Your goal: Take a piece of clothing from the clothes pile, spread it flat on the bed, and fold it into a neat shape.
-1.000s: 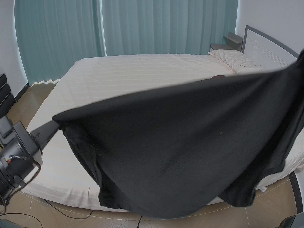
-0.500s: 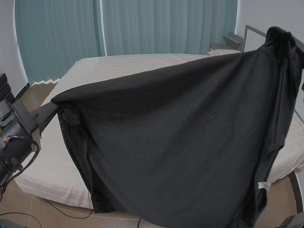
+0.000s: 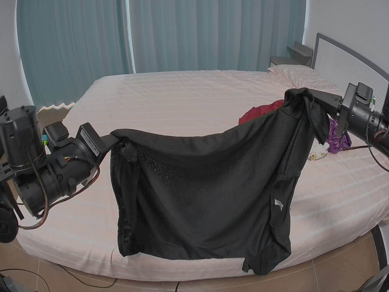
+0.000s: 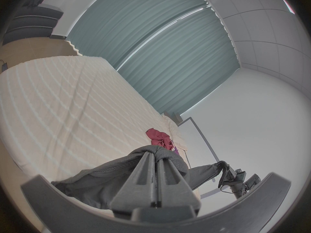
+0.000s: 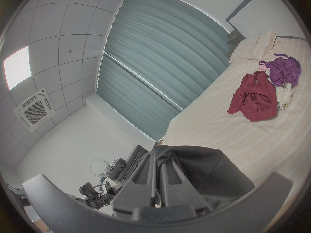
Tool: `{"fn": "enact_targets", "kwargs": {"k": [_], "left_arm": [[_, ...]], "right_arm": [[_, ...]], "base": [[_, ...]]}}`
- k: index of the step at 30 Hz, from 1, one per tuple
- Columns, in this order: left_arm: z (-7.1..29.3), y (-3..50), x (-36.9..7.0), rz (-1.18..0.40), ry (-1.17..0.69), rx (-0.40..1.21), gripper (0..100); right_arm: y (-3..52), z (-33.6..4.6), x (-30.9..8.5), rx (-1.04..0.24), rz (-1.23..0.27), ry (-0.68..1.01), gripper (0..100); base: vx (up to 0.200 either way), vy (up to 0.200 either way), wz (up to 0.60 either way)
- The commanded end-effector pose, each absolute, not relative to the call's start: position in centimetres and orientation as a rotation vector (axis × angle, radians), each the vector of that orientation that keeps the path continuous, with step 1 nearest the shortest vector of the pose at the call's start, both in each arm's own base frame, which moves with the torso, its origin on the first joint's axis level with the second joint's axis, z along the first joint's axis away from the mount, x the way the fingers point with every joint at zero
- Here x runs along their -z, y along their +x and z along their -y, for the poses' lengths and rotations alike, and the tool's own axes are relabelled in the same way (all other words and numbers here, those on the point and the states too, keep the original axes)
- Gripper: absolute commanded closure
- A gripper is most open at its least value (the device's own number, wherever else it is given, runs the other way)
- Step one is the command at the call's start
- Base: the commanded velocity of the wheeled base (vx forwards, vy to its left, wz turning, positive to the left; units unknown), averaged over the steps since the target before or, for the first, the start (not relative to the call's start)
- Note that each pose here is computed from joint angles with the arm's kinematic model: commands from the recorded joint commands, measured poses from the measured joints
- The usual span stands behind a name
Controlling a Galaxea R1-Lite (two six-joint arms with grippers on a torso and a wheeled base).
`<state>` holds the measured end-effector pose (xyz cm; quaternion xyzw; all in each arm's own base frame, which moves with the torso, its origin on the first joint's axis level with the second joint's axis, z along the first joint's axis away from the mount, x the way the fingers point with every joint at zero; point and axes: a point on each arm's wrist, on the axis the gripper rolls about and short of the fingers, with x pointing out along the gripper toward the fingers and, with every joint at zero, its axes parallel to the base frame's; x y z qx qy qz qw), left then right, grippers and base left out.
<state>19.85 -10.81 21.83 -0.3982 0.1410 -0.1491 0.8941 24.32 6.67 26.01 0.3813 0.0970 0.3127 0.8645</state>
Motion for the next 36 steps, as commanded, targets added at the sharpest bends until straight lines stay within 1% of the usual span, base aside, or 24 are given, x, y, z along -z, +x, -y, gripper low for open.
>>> {"fn": "enact_targets", "kwargs": {"k": [1,5,6,7,10,17,19,20,21,26,27,28,30,31,36], "left_arm": [[11.4,23.8,-20.4,-0.347,-0.829,0.249,100],[11.8,25.8,-19.3,-0.38,-0.825,0.228,100],[12.1,27.3,-18.4,-0.404,-0.818,0.206,100],[12.1,27.3,-18.4,-0.404,-0.818,0.206,100],[12.4,30.0,-16.3,-0.447,-0.807,0.157,100],[13.1,32.7,-12.3,-0.547,-0.781,0.106,100],[13.2,33.1,-11.7,-0.558,-0.778,0.098,100],[13.3,34.0,-10.5,-0.579,-0.774,0.08,100],[13.2,34.1,-10.4,-0.58,-0.774,0.075,100],[12.9,35.7,-8.2,-0.61,-0.772,0.037,100],[12.9,36.0,-7.5,-0.626,-0.77,0.033,100],[13.0,36.2,-7.0,-0.636,-0.768,0.028,0],[13.1,36.6,-6.2,-0.648,-0.765,0.022,0],[13.1,37.2,-5.4,-0.658,-0.762,0.011,0],[12.8,39.3,-3.5,-0.651,-0.782,-0.042,0]], "right_arm": [[28.3,-7.5,-24.5,-0.623,-0.253,0.802,100],[29.6,-7.7,-24.0,-0.615,-0.27,0.802,100],[30.6,-8.1,-23.1,-0.605,-0.297,0.805,100],[30.6,-8.1,-23.1,-0.605,-0.297,0.805,100],[32.2,-8.4,-21.0,-0.578,-0.352,0.81,100],[36.3,-9.2,-17.0,-0.504,-0.427,0.817,100],[36.8,-9.3,-16.4,-0.495,-0.437,0.818,100],[37.9,-9.6,-15.2,-0.483,-0.458,0.819,100],[38.1,-9.6,-14.9,-0.479,-0.461,0.819,100],[40.6,-10.6,-11.1,-0.39,-0.513,0.815,100],[40.9,-10.6,-10.3,-0.38,-0.531,0.813,0],[41.1,-10.7,-9.7,-0.371,-0.539,0.814,0],[41.5,-10.7,-8.8,-0.351,-0.55,0.814,0],[42.1,-10.8,-7.7,-0.312,-0.553,0.81,0],[43.8,-10.9,-6.2,-0.2,-0.493,0.795,0]], "base": [[0.2,0.0,0.0],[0.2,0.0,0.0],[0.2,0.0,0.0],[0.2,0.0,0.0],[0.2,0.0,0.0],[0.2,0.0,0.0],[0.0,0.0,0.0],[0.0,0.0,0.0],[0.0,0.0,0.0],[0.0,0.0,0.0],[0.0,0.0,0.0],[0.0,0.0,0.0],[0.0,0.0,0.0],[0.0,0.0,0.0],[0.0,0.0,0.0]]}}
